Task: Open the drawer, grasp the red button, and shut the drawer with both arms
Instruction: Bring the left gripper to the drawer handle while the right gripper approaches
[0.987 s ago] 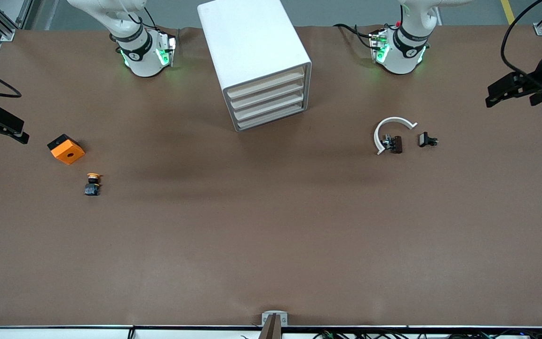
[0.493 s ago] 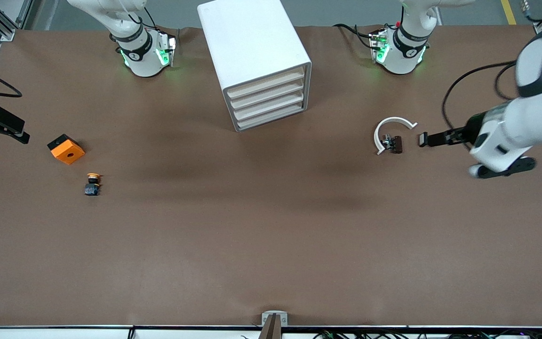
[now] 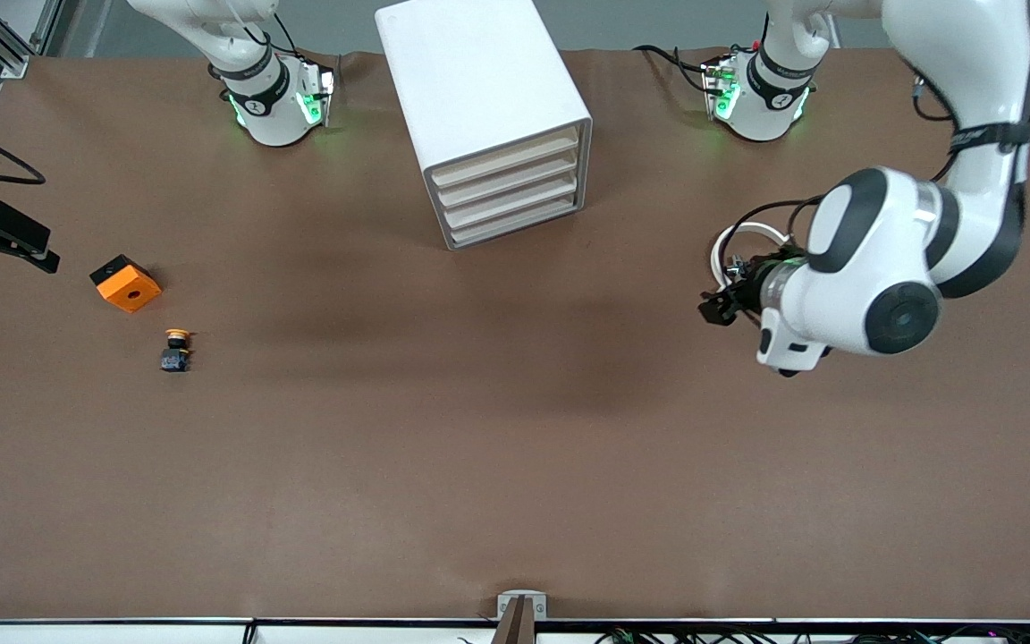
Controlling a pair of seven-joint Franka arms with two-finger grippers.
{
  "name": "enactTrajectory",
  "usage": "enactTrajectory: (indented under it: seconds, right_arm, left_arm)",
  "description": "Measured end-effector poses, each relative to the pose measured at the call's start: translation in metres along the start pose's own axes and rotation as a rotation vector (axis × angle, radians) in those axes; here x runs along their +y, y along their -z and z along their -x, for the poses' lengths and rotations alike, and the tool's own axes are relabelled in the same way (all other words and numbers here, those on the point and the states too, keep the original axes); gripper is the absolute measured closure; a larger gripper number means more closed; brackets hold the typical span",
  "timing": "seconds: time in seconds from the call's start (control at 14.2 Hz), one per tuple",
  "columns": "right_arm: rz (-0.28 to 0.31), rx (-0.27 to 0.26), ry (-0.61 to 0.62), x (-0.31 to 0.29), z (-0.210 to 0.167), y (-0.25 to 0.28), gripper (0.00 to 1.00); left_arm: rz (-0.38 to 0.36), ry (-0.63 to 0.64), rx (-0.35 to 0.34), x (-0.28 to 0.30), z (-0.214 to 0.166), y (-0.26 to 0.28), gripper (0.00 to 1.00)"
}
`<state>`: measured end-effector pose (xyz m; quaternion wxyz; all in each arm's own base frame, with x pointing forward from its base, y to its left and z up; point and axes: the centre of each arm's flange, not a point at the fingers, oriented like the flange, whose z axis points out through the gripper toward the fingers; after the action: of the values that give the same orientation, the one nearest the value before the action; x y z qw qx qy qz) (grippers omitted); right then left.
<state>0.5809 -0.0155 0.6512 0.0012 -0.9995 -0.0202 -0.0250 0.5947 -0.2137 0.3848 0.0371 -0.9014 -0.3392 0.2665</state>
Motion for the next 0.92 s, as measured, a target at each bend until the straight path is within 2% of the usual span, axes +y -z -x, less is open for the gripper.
enactTrajectory:
  seconds: [0.35, 0.49, 0.7, 0.92]
  right_arm:
    - [-0.007, -0.001, 0.127, -0.079, 0.0, 0.0, 0.0]
    - [-0.011, -0.001, 0.135, -0.11, 0.003, 0.0, 0.0]
    - [-0.016, 0.0, 0.068, -0.162, 0.011, 0.0, 0.0]
    - [-0.025, 0.003, -0.075, -0.231, 0.023, -0.008, 0.0]
  left_arm:
    - [-0.032, 0.374, -0.033, 0.063, 0.022, -0.048, 0.0]
    - [-0.059, 0.504, -0.066, 0.077, 0.023, -0.072, 0.0]
    - [-0.092, 0.58, -0.115, 0.085, 0.019, -0.093, 0.0]
    - [-0.124, 0.605, -0.187, 0.087, 0.021, -0.103, 0.0]
